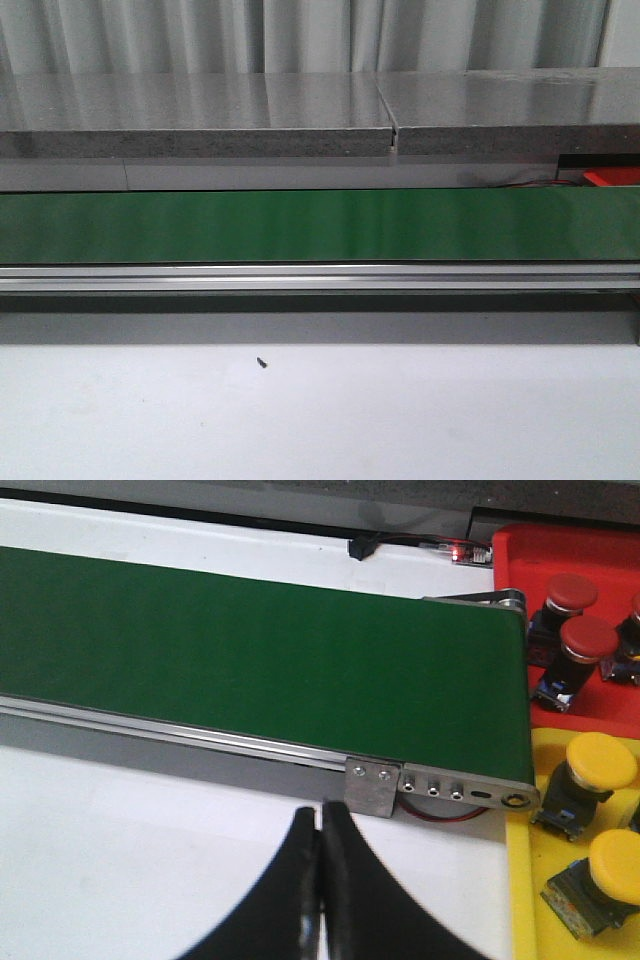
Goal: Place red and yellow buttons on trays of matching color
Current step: 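Carry the yellow button over the belt start with the left gripper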
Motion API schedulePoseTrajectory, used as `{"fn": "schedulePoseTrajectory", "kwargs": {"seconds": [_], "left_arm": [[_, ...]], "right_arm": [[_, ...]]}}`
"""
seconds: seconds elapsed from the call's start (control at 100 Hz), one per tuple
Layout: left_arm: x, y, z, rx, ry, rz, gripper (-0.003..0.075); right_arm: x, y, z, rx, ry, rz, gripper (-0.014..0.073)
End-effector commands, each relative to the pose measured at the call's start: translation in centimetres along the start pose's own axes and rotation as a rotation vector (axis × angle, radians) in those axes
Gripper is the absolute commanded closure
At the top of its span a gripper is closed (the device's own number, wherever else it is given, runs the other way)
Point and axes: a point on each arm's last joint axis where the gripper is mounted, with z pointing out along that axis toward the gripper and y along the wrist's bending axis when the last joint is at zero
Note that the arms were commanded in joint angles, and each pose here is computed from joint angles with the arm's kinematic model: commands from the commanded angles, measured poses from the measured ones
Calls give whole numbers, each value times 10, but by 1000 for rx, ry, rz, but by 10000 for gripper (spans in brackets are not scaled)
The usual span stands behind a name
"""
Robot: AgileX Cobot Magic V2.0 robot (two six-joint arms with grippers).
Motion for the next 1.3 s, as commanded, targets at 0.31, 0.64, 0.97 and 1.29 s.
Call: {"fn": "schedulePoseTrajectory", "kwargs": {"seconds": [0.31,0.64,0.97,1.29], "left_arm": [[-6,-16,2,78,-12,-2,246],[-20,-24,-37,102,-100,25,214],[-33,-22,-69,52,-238,27,230],[-44,29,-60,76,-228,-131,230]], "right_arm": [[-15,0,-4,3,-96,-11,662],[-15,0,-4,3,-96,-11,662],[-15,0,-4,3,-96,-11,662],[-15,0,-4,3,-96,-11,662]]}}
